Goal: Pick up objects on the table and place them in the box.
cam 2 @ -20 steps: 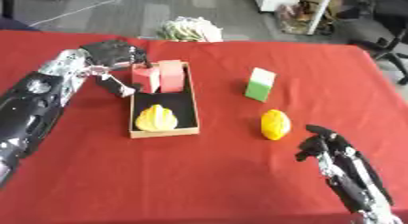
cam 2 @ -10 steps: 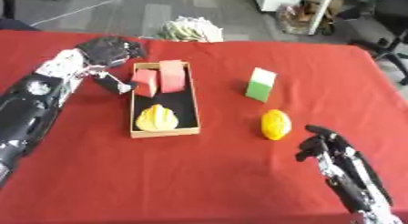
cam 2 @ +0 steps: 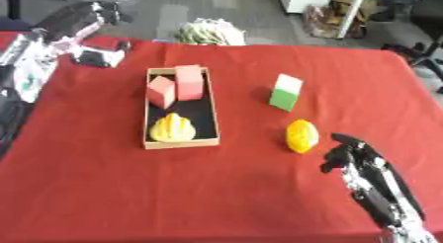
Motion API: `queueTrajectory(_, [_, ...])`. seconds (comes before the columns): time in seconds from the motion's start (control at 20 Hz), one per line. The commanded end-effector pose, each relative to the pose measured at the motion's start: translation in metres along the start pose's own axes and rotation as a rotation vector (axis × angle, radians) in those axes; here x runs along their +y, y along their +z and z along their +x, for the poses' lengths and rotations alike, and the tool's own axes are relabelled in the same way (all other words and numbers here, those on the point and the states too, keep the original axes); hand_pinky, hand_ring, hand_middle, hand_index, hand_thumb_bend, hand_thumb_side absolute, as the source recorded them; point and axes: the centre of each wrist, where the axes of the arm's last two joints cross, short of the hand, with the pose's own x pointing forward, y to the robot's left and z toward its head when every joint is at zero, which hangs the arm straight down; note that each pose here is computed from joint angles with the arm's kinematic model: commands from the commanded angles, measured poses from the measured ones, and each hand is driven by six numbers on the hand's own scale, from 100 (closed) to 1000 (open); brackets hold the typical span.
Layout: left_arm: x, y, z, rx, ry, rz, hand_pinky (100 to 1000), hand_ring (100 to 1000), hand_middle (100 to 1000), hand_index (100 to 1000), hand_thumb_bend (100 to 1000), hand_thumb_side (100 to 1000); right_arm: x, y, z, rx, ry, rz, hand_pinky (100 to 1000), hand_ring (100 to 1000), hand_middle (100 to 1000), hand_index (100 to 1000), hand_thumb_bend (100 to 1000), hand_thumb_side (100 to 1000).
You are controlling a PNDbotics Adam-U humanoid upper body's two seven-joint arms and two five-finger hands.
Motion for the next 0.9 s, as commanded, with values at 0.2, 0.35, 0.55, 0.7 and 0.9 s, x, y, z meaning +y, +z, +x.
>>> queueTrajectory(0.2, [0.044, 0.050, 0.048, -0.185, 0.398, 0.091, 739, 619, 641, 822, 100, 509, -0.052, -0.018, 0.027, -0.094, 0.231, 0.092, 618, 512, 562, 843, 100, 370])
queueTrajectory(0.35, [0.036, 0.076, 0.065, -0.183, 0.523, 0.054, 729, 606, 626, 818, 100, 572, -0.075, -0.024, 0.034, -0.115, 0.351, 0.183, 641, 543, 597, 871, 100, 288])
queueTrajectory(0.55, [0.013, 0.106, 0.072, -0.102, 0.648, 0.001, 713, 583, 605, 812, 100, 668, -0.103, -0.032, 0.039, -0.121, 0.525, 0.346, 676, 602, 654, 908, 100, 213])
queueTrajectory(0.7, [-0.005, 0.123, 0.074, -0.031, 0.730, -0.016, 706, 572, 593, 809, 100, 722, -0.119, -0.043, 0.044, -0.114, 0.667, 0.508, 729, 697, 738, 946, 100, 198])
queueTrajectory(0.9, [-0.018, 0.133, 0.079, 0.007, 0.792, -0.026, 704, 567, 588, 809, 100, 758, -0.132, -0.063, 0.051, -0.114, 0.848, 0.702, 783, 789, 816, 971, 100, 222])
